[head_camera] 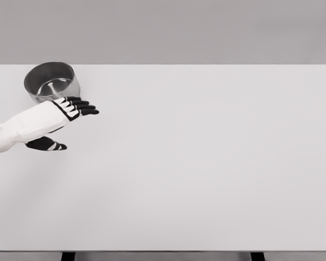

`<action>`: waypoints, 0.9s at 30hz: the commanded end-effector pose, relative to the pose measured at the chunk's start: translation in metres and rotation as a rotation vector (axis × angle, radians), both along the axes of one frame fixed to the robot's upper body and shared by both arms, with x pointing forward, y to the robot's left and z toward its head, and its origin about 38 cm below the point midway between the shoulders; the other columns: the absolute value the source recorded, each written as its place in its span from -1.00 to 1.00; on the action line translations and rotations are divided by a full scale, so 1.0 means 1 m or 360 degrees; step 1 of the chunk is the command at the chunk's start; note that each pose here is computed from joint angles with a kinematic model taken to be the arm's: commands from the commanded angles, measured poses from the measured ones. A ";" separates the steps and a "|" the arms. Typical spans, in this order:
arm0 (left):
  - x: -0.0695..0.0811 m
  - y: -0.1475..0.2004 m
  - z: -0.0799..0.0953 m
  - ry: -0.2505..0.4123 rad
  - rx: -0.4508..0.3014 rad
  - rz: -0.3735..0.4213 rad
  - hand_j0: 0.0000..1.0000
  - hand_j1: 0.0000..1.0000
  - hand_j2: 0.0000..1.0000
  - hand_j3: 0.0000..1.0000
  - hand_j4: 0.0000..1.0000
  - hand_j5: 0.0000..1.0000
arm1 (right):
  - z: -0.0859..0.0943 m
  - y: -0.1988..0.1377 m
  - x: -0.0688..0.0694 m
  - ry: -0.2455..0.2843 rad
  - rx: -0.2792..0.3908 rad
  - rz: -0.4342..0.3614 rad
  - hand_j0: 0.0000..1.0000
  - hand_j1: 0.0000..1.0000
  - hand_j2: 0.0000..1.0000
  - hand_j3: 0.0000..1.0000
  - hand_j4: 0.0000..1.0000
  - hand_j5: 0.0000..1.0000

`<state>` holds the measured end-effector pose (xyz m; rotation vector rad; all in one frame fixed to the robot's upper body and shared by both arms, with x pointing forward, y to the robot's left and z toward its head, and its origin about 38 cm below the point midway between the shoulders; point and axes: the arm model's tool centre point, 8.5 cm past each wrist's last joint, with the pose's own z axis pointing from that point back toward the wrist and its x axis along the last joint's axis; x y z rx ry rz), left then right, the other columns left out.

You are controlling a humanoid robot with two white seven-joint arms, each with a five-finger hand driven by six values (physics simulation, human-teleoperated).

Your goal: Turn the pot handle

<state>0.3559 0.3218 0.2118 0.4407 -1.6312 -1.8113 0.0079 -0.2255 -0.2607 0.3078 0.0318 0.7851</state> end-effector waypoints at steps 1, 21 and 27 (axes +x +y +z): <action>0.000 -0.002 -0.001 0.0006 -0.0002 -0.0008 1.00 1.00 1.00 1.00 1.00 1.00 | 0.000 -0.001 -0.001 0.0003 -0.0001 -0.0001 1.00 1.00 1.00 1.00 1.00 1.00; 0.065 -0.004 0.028 0.0281 0.0247 0.0103 1.00 1.00 1.00 1.00 1.00 1.00 | 0.000 -0.001 -0.009 0.0025 -0.0006 -0.0003 1.00 1.00 1.00 1.00 1.00 1.00; 0.060 0.009 0.042 0.0235 0.0452 0.0065 1.00 1.00 1.00 1.00 1.00 1.00 | 0.000 -0.001 -0.009 0.0025 -0.0006 -0.0003 1.00 1.00 1.00 1.00 1.00 1.00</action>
